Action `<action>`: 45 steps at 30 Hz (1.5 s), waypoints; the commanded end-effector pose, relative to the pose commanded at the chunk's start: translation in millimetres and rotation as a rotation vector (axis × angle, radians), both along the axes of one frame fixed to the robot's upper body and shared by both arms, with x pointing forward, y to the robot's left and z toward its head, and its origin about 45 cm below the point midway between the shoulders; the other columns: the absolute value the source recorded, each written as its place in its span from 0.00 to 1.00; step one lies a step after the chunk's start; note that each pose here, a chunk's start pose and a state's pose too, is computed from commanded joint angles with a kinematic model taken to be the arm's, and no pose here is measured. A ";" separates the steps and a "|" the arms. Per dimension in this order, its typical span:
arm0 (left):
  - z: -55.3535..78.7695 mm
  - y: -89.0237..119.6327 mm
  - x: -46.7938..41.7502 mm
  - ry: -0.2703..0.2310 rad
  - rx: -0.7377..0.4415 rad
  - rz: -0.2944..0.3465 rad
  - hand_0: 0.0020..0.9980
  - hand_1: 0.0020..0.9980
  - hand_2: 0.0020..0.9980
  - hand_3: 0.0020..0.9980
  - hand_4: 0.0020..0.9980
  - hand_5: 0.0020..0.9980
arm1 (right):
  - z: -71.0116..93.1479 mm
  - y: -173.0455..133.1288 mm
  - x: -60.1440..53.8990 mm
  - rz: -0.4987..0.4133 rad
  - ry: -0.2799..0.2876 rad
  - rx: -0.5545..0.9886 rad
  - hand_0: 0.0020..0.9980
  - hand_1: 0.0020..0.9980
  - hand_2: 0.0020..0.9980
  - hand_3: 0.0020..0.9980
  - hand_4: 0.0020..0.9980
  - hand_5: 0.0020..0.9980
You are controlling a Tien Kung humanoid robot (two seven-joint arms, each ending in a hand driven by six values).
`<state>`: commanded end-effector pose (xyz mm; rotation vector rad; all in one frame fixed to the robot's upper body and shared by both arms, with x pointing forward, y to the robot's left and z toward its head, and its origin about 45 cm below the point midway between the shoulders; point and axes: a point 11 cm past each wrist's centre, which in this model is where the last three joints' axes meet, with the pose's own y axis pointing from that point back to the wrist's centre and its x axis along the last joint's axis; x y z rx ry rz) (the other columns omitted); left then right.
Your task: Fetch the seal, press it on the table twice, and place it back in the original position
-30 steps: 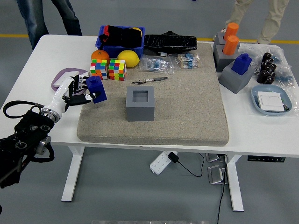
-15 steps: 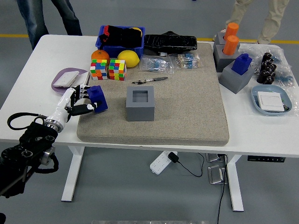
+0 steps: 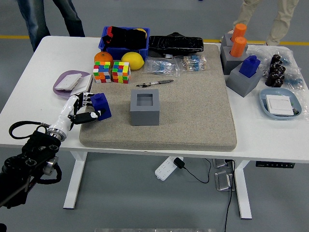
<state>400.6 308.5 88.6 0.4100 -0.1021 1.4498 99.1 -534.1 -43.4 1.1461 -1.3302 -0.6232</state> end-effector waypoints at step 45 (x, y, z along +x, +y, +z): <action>88.8 -60.6 43.9 -0.164 -0.074 -0.219 0.81 0.56 0.52 0.59 0.72 0.00 | 2.4 -2.7 2.7 -0.007 -0.010 -0.004 0.78 0.69 0.68 0.69 0.84 0.57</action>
